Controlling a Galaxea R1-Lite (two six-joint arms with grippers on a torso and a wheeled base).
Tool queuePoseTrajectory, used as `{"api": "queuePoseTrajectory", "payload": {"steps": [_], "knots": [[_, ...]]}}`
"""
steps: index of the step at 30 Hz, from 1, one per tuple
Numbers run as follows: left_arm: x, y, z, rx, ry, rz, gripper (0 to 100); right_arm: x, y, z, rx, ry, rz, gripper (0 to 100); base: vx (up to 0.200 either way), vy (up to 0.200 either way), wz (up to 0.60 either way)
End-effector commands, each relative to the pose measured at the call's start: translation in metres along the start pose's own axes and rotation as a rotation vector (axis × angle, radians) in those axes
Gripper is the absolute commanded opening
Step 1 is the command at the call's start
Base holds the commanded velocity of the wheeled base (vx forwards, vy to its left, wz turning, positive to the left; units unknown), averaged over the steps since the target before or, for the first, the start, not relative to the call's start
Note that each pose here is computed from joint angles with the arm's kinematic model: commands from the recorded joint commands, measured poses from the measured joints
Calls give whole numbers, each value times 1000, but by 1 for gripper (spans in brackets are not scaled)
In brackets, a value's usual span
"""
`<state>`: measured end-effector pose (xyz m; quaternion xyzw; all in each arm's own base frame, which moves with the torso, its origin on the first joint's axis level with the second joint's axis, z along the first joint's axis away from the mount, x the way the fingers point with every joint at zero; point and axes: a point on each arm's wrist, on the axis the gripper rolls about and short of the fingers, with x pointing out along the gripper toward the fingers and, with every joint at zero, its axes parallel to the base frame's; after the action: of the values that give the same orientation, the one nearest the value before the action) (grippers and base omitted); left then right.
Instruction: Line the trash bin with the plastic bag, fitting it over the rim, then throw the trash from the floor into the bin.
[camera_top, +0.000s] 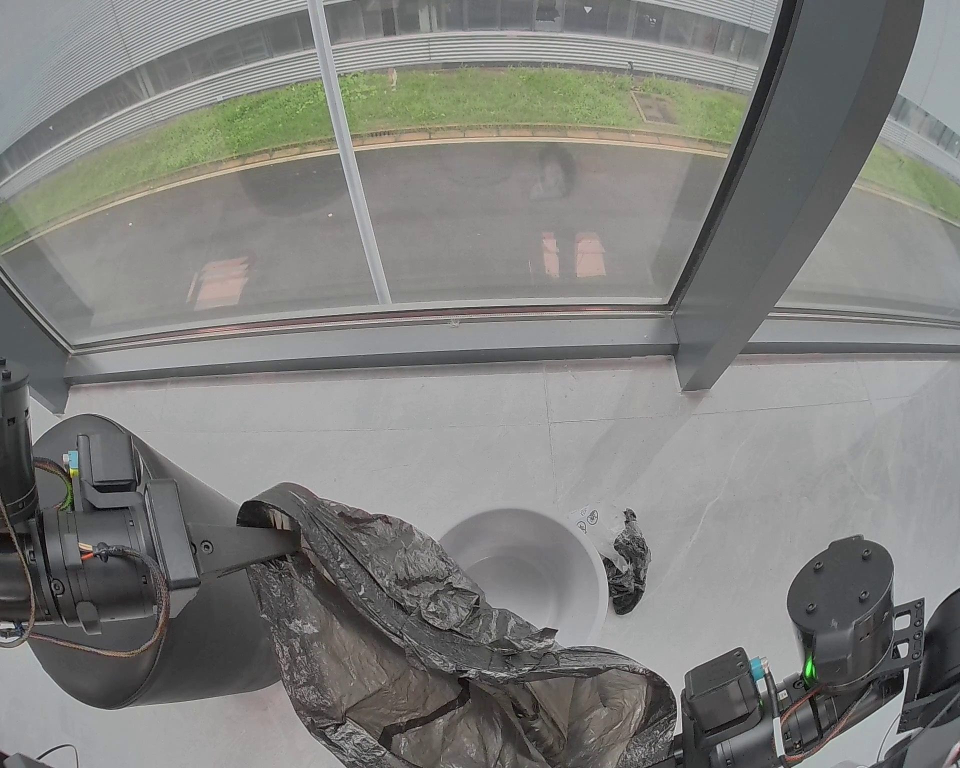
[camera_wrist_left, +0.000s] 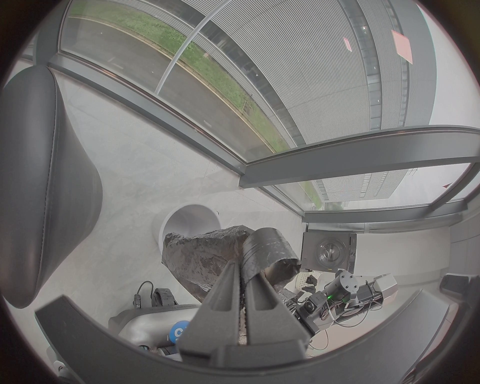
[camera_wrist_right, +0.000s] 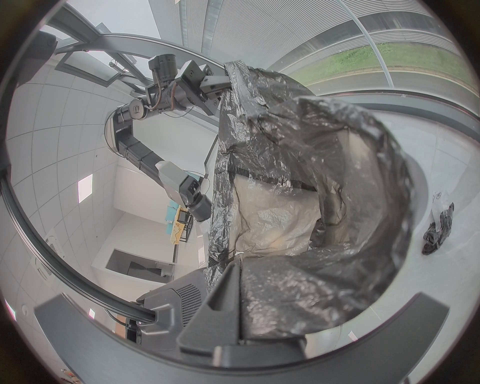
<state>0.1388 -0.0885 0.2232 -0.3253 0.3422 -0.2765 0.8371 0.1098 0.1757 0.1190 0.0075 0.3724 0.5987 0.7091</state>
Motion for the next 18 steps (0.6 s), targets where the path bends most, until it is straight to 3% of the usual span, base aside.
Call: {"api": "queuePoseTrajectory", "payload": {"steps": [1,18], "knots": [[8,6,-3,-7,17,10,0,2,-6,-5,22,20,-16,0,0,0,0],[70,14,3,11,37,-16,0,-7,-47,4,72,-38,-155,0,0,0,0]]}}
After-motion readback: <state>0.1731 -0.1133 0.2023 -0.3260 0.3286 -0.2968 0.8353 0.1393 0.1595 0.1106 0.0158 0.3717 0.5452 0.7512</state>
